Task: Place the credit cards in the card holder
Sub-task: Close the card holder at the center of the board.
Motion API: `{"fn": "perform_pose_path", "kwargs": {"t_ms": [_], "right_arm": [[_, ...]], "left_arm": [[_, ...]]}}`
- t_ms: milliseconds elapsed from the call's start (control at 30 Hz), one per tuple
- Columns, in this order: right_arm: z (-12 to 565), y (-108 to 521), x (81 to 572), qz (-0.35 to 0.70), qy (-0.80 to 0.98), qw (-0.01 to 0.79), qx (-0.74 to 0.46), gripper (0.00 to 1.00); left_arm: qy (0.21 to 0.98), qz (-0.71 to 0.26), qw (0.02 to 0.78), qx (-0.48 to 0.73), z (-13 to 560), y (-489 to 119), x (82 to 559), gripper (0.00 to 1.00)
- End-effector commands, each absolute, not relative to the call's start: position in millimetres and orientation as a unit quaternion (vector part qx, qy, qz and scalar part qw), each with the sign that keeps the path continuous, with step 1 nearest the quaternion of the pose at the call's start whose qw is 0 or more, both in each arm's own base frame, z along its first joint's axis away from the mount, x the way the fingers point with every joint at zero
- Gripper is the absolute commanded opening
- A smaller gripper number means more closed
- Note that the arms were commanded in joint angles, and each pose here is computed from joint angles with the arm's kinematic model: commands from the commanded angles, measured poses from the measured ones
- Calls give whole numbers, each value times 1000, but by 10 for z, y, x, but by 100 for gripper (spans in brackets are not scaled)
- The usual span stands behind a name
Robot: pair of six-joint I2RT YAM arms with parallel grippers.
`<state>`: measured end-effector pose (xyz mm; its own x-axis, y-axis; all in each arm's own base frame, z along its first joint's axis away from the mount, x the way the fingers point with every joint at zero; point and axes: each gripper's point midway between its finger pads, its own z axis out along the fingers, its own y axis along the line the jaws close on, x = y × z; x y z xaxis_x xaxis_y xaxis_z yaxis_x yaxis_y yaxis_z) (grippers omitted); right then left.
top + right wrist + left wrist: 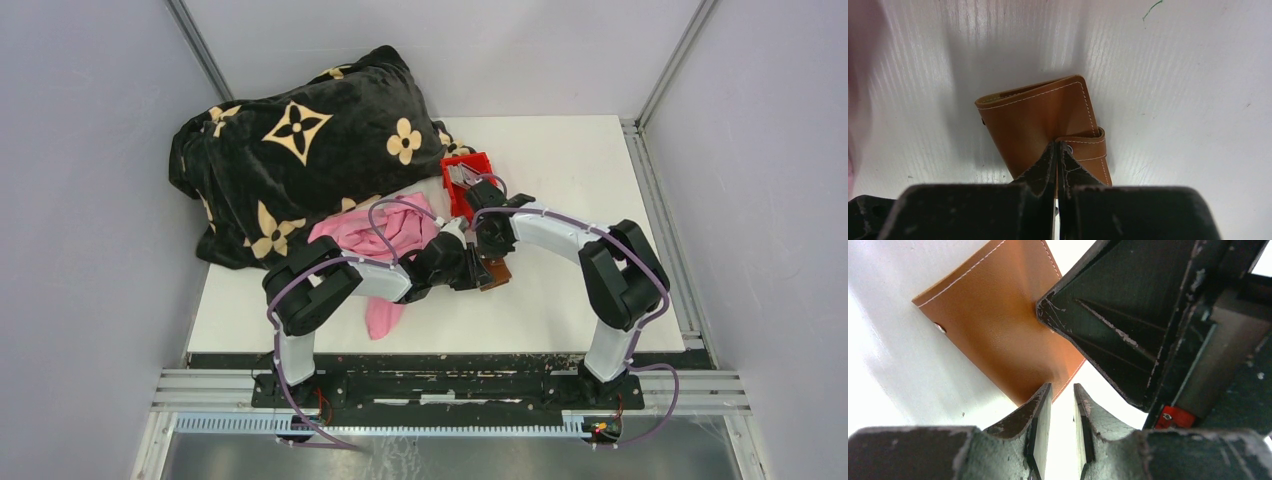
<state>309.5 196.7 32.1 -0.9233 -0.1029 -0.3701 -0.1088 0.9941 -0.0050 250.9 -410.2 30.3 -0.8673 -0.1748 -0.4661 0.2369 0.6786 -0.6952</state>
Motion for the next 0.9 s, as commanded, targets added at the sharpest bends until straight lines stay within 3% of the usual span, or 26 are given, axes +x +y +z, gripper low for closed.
{"fn": "perform_pose_path", "kwargs": {"t_ms": [0,867], "right_arm": [[98,2018,2966,23,984,170,-41,1],[-347,1595,2500,11,990,138,29,1]], "left_arm": [[935,-291,201,3,-348,-3594,2293,32],[942,-272,197,1,-383,-3484,2241,32]]}}
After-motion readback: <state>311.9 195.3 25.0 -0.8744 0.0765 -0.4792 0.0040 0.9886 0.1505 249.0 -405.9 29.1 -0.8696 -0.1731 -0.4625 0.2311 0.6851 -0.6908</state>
